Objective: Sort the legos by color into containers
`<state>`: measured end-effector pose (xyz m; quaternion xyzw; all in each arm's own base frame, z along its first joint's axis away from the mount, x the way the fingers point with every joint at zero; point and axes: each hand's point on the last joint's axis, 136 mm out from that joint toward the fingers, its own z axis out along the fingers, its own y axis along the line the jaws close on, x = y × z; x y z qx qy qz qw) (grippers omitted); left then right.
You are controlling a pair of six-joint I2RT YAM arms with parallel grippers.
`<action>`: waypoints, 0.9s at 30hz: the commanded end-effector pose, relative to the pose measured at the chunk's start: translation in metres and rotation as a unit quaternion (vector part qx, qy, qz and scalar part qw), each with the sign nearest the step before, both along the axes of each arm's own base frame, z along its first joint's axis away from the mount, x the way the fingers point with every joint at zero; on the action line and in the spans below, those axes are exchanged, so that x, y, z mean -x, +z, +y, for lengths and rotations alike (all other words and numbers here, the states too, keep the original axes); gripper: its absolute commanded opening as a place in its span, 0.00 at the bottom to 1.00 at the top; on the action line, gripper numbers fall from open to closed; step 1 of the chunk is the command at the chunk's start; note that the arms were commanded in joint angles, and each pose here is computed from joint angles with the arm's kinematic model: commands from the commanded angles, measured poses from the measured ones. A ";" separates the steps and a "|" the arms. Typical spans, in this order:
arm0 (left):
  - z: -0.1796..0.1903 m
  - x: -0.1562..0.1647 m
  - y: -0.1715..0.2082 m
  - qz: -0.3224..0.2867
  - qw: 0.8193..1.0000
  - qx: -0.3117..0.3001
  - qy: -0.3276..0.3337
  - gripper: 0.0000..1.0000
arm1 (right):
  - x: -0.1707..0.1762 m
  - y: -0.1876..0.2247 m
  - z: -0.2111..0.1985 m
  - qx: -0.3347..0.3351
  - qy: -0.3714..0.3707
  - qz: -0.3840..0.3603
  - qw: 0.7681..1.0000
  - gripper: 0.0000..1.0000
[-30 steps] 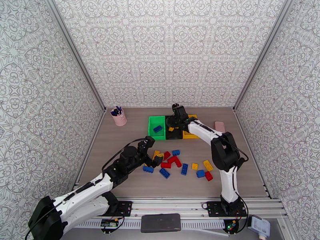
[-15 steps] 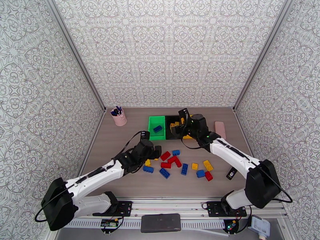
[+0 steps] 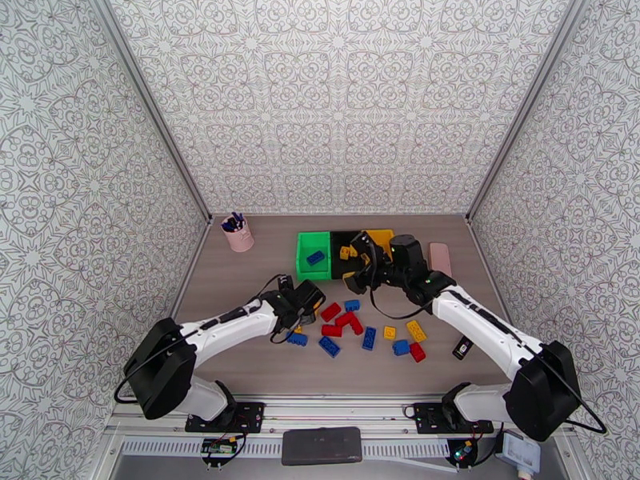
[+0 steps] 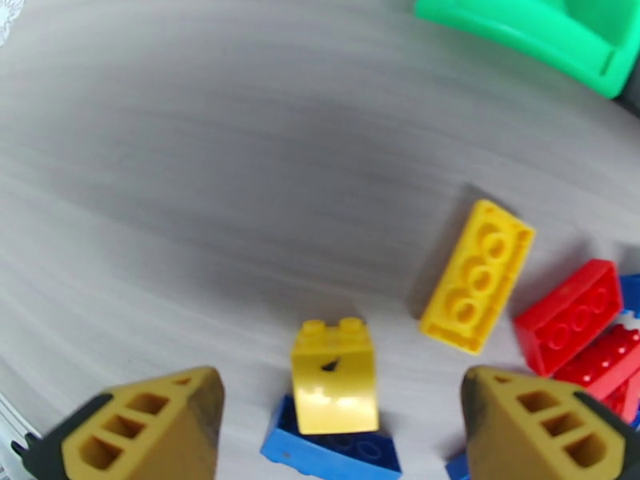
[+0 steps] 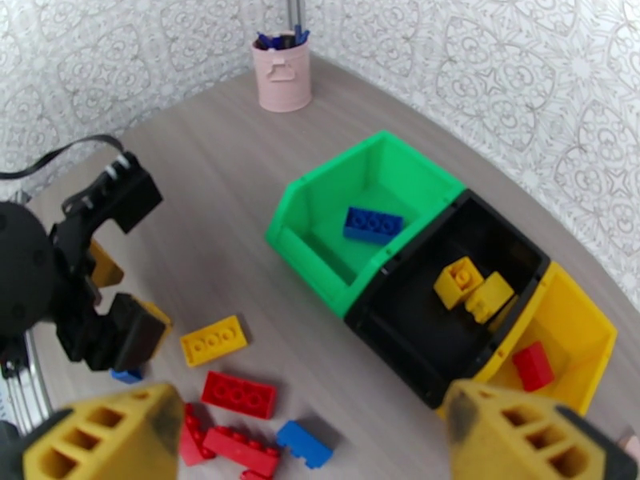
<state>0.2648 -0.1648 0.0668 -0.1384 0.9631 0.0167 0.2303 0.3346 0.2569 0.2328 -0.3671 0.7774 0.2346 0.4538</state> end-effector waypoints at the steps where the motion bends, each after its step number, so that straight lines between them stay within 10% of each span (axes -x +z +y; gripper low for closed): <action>1: 0.003 0.002 -0.007 0.020 1.000 0.011 0.012 0.78 | 0.007 -0.008 0.001 0.008 0.015 0.011 1.000 0.89; 14: -0.001 0.003 -0.037 0.070 0.997 0.028 0.009 0.67 | 0.002 -0.009 -0.001 0.002 -0.003 0.010 1.000 0.89; 27: 0.005 0.001 -0.028 0.057 0.998 0.016 0.009 0.30 | 0.004 0.001 -0.003 0.000 -0.005 0.001 1.000 0.89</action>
